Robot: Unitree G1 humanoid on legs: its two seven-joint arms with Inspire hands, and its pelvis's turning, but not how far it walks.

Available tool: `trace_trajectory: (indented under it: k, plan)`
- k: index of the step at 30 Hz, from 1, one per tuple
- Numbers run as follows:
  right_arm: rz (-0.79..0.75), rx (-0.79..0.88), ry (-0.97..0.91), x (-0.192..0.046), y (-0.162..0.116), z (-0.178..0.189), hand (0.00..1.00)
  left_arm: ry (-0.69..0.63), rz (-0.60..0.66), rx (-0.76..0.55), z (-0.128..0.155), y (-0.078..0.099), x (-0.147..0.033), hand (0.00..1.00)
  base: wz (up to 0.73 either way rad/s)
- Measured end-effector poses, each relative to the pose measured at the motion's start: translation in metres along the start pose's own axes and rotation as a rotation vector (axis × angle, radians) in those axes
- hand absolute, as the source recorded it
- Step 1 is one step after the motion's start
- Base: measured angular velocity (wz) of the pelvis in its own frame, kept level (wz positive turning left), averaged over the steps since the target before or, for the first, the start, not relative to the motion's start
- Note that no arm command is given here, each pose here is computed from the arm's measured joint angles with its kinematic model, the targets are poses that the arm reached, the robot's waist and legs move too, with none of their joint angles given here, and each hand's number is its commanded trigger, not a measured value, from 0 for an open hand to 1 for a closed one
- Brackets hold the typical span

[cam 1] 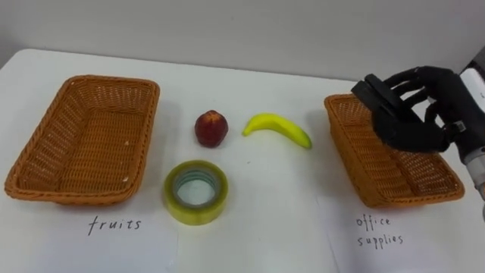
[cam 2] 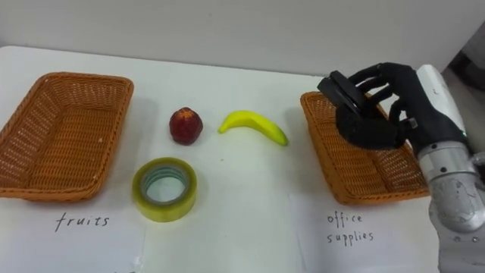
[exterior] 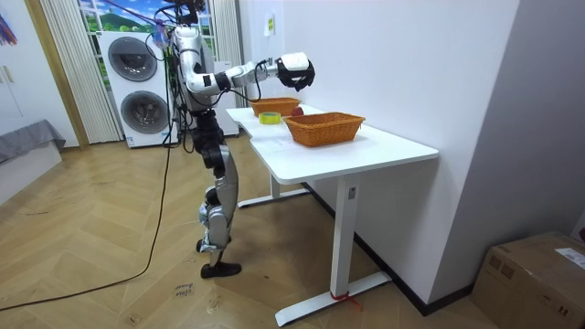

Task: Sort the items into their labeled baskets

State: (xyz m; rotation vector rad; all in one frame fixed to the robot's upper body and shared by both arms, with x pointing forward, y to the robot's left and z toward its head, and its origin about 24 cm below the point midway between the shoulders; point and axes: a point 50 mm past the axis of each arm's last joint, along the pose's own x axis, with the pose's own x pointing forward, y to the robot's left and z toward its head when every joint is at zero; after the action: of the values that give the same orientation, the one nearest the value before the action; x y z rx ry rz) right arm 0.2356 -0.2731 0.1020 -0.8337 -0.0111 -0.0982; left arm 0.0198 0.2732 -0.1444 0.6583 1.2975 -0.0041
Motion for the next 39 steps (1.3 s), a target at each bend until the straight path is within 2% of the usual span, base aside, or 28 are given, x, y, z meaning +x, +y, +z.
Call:
trace_trajectory:
  k: [17,18,19,20,21,22,23,24,25,31,39]
  plan:
    - [0.044,0.054,0.146,-0.005,0.011,-0.034,1.0,0.009,0.003,0.0,-0.001,0.001,0.0,0.0,0.0]
    - [0.046,0.057,0.151,-0.006,0.012,-0.036,0.97,0.009,0.003,0.0,-0.001,0.0,0.0,0.0,0.0]
    - [0.046,0.058,0.153,-0.006,0.012,-0.036,0.84,0.007,0.003,0.0,-0.001,0.001,0.0,0.0,0.0]
    - [0.047,0.058,0.153,-0.006,0.012,-0.036,0.65,0.007,0.003,0.0,-0.001,0.001,0.0,0.0,0.0]
    - [0.047,0.058,0.153,-0.006,0.012,-0.036,0.57,0.007,0.003,0.0,-0.001,0.001,0.0,0.0,0.0]
    - [0.048,0.059,0.154,-0.006,0.012,-0.036,0.34,0.007,0.004,0.0,-0.001,0.001,0.0,0.0,0.0]
    - [0.049,0.06,0.155,-0.006,0.013,-0.037,0.34,0.007,0.005,0.0,-0.001,0.001,0.0,0.0,0.0]
    - [0.054,0.064,0.167,-0.007,0.014,-0.04,0.04,0.007,0.01,0.0,-0.001,0.001,0.0,0.0,0.03]
    - [0.061,0.066,0.185,-0.008,0.016,-0.044,0.0,0.007,0.014,0.0,-0.001,0.001,0.0,0.0,0.03]
    - [0.083,0.058,0.229,-0.017,0.02,-0.054,0.0,0.01,0.033,-0.002,-0.002,0.002,0.0,0.0,0.0]
    - [0.085,0.055,0.233,-0.018,0.021,-0.055,0.0,0.025,0.028,0.001,-0.005,0.001,0.0,0.0,0.0]
